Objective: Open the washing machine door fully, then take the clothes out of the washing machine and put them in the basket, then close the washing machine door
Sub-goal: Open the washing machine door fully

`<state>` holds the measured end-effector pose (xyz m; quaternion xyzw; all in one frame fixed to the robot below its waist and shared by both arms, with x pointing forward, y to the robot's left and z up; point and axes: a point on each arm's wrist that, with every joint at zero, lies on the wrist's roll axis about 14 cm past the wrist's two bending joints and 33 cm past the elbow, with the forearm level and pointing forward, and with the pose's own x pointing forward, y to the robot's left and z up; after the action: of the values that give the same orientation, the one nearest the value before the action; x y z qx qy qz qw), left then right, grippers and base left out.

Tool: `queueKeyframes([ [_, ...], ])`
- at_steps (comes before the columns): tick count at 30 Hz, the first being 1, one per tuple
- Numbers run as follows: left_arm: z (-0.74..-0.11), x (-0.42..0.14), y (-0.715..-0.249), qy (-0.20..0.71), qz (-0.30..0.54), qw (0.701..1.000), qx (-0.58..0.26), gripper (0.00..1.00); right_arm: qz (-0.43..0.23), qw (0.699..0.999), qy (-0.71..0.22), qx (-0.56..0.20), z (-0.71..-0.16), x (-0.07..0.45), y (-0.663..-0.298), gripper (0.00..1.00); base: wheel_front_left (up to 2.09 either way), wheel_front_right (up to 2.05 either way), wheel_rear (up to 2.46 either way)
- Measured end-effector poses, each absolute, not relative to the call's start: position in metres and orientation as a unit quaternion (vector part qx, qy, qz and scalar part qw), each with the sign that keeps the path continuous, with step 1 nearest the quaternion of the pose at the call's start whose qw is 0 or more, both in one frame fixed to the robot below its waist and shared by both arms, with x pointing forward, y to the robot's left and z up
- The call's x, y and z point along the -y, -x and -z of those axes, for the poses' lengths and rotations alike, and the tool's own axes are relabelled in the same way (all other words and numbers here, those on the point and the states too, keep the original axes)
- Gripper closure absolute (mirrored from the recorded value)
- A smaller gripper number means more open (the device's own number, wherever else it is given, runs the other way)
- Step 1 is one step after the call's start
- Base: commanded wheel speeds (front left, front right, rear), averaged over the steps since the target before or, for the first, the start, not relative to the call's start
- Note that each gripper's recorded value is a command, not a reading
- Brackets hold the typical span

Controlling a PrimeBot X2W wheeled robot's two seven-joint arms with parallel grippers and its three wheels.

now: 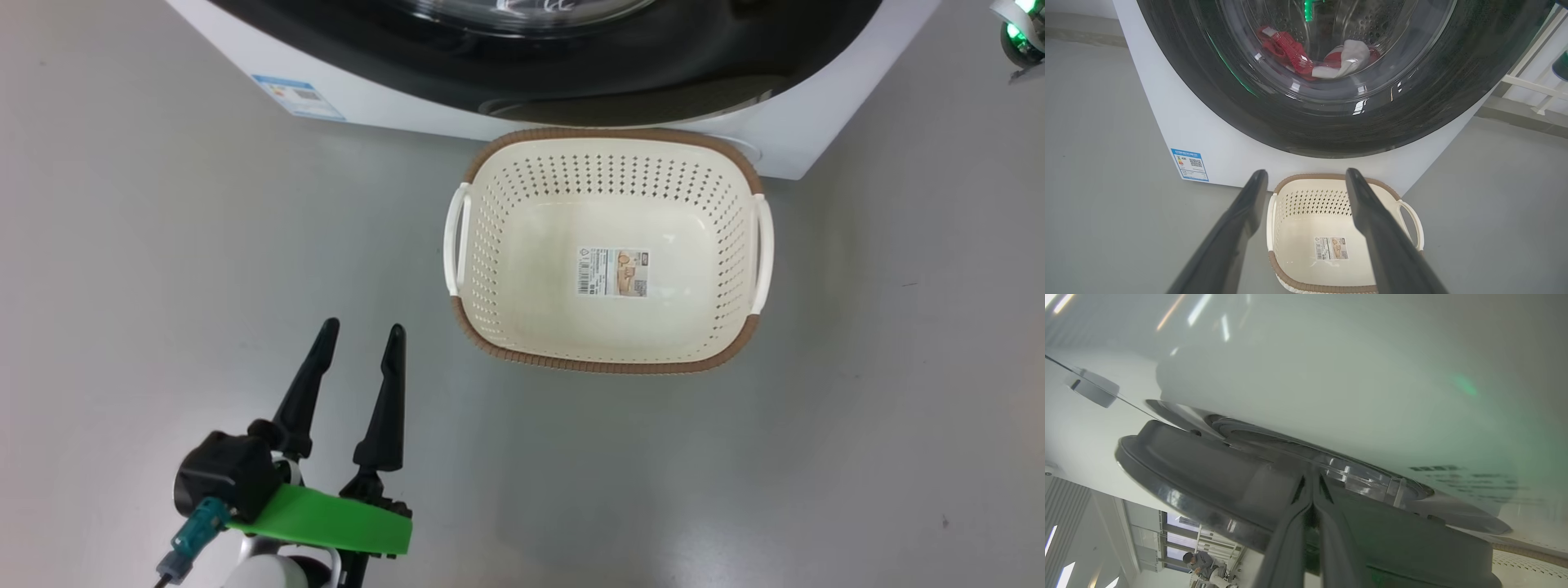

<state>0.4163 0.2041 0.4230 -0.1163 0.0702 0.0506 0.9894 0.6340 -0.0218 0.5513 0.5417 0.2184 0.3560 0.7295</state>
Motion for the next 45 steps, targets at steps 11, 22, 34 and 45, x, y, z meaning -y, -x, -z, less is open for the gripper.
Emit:
queueKeyframes([
  [11, -0.418, -0.207, -0.413, 0.124, -0.058, 0.988, -0.078, 0.0, -0.369, 0.712, -0.54, -0.256, -0.535, 0.002, -0.635, 1.0, 0.0, 0.0, 0.0],
  [22, -0.436, -0.203, -0.416, 0.129, -0.049, 0.989, -0.054, 0.0, -0.398, 0.696, -0.516, -0.301, -0.535, -0.014, -0.599, 1.0, 0.0, 0.0, 0.0],
  [34, -0.45, -0.201, -0.408, 0.131, -0.045, 0.99, -0.037, 0.0, -0.44, 0.679, -0.488, -0.327, -0.545, -0.033, -0.547, 1.0, 0.0, 0.0, 0.0],
  [45, -0.458, -0.201, -0.404, 0.122, -0.044, 0.991, -0.028, 0.0, -0.457, 0.663, -0.483, -0.344, -0.543, -0.041, -0.512, 1.0, 0.0, 0.0, 0.0],
])
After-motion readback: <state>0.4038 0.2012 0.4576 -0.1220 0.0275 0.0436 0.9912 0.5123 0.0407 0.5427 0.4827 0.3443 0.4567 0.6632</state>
